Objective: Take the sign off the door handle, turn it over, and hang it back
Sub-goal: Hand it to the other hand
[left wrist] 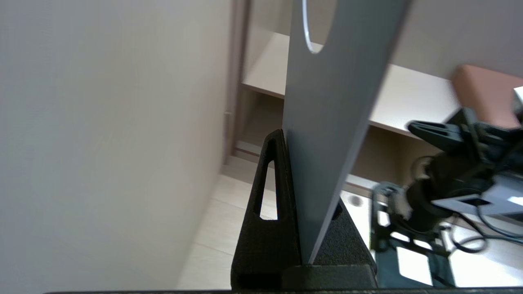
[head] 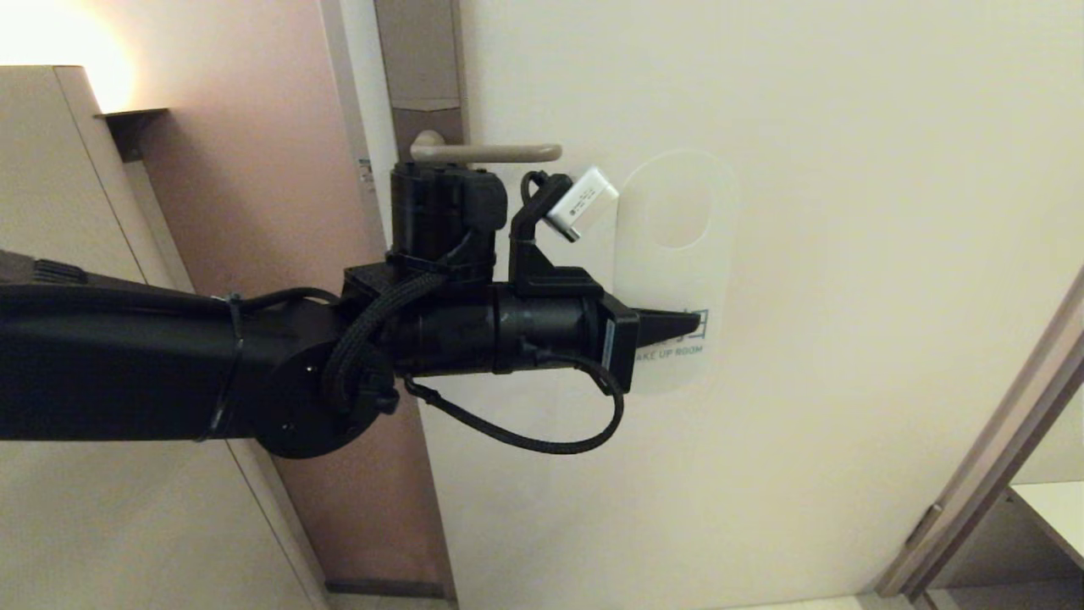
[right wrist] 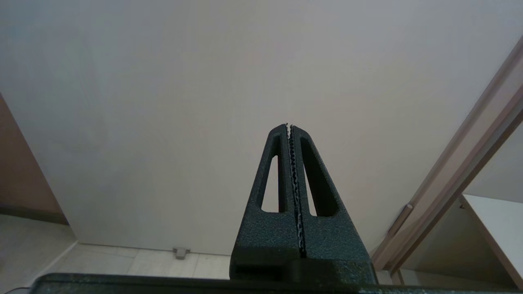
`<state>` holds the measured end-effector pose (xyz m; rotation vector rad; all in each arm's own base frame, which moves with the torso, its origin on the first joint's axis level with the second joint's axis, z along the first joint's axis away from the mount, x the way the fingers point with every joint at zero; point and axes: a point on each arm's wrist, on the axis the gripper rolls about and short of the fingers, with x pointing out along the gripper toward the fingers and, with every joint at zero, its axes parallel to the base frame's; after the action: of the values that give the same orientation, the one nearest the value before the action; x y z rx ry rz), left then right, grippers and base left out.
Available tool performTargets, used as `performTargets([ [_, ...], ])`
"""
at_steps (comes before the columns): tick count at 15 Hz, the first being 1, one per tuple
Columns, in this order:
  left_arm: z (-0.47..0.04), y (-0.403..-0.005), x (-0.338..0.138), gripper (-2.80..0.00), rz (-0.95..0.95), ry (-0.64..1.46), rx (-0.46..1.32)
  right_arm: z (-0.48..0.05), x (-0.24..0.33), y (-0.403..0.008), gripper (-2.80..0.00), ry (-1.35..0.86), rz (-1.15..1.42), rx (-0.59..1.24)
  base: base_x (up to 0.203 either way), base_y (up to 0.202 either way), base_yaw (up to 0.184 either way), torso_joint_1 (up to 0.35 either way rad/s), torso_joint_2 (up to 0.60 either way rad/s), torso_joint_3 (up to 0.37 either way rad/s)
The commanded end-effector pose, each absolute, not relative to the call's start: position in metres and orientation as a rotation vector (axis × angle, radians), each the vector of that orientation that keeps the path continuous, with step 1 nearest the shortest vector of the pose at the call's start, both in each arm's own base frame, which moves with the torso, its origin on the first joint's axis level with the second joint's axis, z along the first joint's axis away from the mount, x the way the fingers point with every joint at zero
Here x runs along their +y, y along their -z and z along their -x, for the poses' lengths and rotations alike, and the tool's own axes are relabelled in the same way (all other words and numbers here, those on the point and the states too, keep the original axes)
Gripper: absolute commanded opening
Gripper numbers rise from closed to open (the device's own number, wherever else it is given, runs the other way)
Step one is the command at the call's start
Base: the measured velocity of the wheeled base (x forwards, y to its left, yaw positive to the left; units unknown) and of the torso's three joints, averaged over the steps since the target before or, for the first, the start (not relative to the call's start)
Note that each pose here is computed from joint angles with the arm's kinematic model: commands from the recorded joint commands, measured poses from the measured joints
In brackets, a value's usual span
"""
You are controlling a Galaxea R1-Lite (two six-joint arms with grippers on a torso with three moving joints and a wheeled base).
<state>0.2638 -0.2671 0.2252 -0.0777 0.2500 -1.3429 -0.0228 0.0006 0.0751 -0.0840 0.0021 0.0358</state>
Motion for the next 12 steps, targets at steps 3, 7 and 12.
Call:
performTargets([
  [3,-0.274,-0.215,-0.28,-2.8,0.109,1.371,0.287,0.023,0.001,-0.076,-2.8,-0.038,0.086,-0.005,0.0,0.0,0.0,0.0,0.0,0.0],
  [7,-0.28,-0.214,-0.287,-2.8,0.112,1.376,0.283,0.023,0.001,-0.077,-2.8,-0.041,0.089,-0.004,0.0,0.0,0.0,0.0,0.0,0.0],
  [12,-0.28,-0.208,-0.291,-2.8,0.11,1.381,0.296,0.026,0.001,-0.084,-2.8,-0.057,0.101,-0.026,0.0,0.0,0.0,0.0,0.0,0.0],
])
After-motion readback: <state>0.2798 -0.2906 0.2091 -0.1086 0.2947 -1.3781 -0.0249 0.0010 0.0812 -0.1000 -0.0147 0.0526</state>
